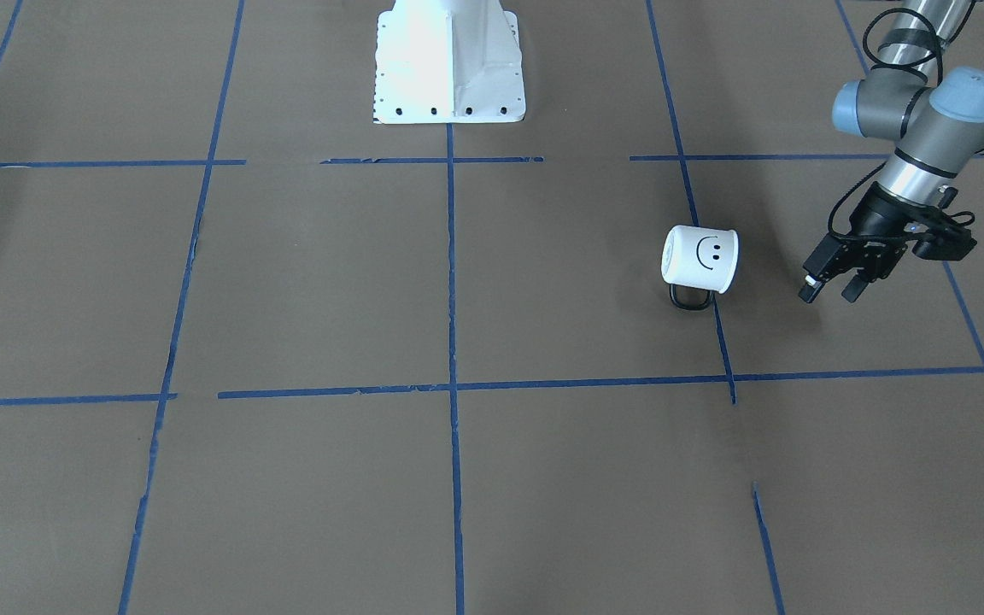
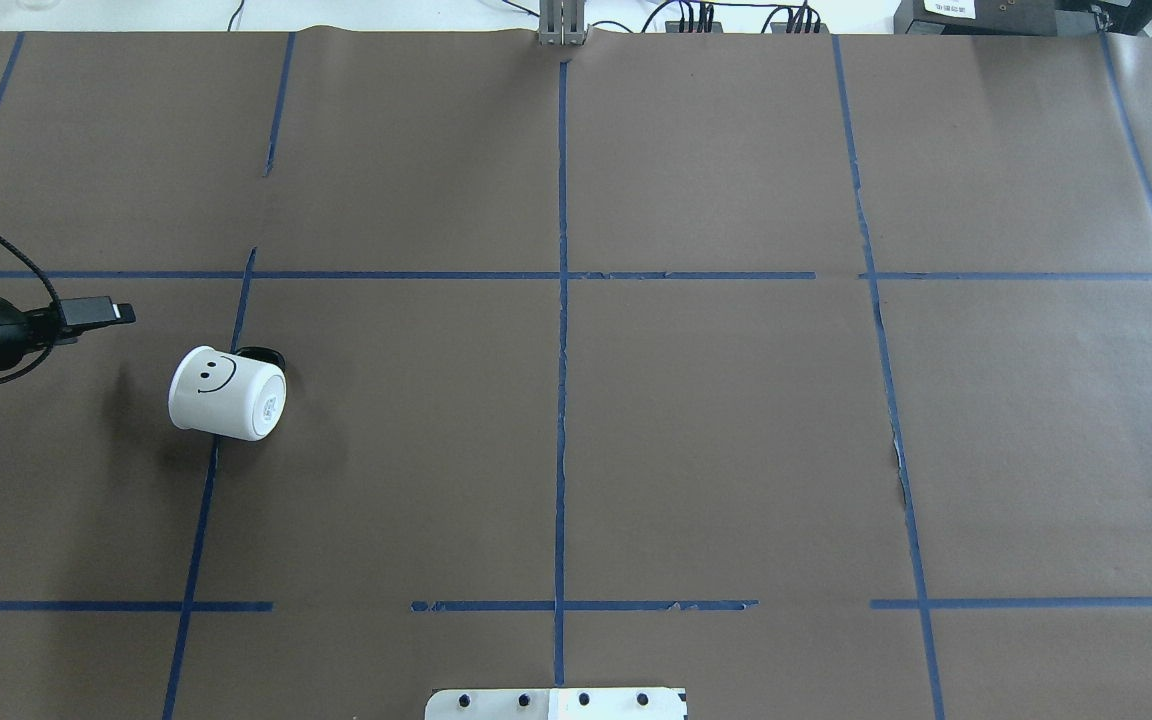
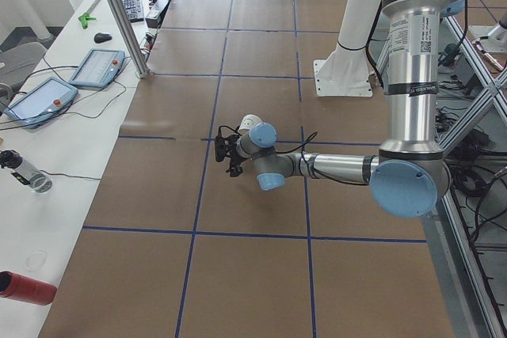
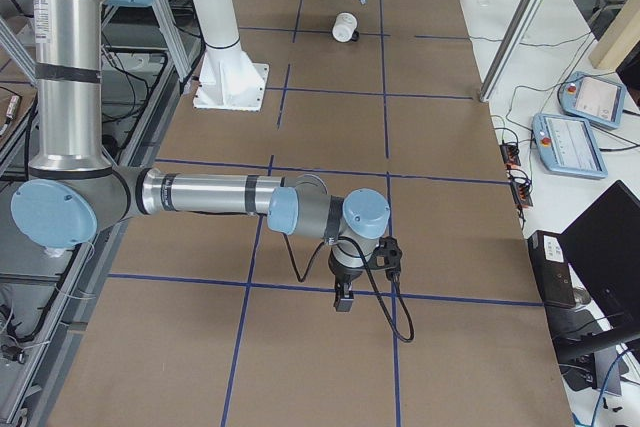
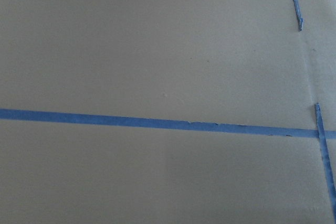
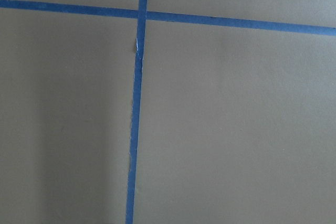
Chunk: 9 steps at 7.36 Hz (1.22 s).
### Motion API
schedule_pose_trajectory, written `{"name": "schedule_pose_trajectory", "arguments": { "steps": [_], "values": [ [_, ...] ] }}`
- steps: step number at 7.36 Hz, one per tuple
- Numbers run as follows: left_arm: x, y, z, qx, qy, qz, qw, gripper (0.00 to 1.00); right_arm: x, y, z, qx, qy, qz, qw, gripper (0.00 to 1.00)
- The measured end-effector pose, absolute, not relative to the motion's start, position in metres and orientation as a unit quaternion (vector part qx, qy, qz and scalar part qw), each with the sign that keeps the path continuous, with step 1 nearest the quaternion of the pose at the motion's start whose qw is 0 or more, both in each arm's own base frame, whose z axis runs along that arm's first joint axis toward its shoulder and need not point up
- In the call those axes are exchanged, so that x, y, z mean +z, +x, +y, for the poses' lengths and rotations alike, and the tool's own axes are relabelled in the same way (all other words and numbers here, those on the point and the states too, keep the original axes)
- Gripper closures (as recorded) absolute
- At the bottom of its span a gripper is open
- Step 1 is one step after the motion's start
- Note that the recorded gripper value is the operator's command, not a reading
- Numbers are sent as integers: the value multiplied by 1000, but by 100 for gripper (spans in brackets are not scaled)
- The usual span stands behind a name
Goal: Flip mug
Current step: 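Move the left gripper toward the white smiley mug lying on its side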
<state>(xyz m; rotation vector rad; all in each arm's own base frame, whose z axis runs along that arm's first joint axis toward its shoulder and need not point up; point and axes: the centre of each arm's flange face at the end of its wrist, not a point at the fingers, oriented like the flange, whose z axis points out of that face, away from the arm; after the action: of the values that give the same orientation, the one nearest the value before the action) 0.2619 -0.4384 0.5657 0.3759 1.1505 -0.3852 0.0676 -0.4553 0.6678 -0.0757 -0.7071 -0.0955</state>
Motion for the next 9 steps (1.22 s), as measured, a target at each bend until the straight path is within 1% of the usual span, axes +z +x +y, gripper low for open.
{"name": "schedule_pose_trajectory", "arguments": {
  "steps": [3, 5, 6, 7, 8, 9],
  "values": [
    [516, 284, -412, -66, 151, 665, 729, 0, 668, 68, -455, -47, -37, -346, 936, 0],
    [519, 298, -409, -12, 148, 704, 694, 0, 668, 68, -455, -47, -37, -346, 936, 0],
    [525, 306, -408, 4, 149, 715, 684, 19, 668, 68, -455, -47, -37, -346, 936, 0],
    [525, 311, -408, 11, 149, 720, 678, 84, 668, 68, -455, -47, -37, -346, 936, 0],
    [523, 315, -407, 23, 143, 724, 674, 100, 668, 68, -455, -47, -37, -346, 936, 0],
    [522, 317, -401, 49, 122, 729, 672, 100, 668, 68, -455, -47, -37, -346, 936, 0]
  ]
}}
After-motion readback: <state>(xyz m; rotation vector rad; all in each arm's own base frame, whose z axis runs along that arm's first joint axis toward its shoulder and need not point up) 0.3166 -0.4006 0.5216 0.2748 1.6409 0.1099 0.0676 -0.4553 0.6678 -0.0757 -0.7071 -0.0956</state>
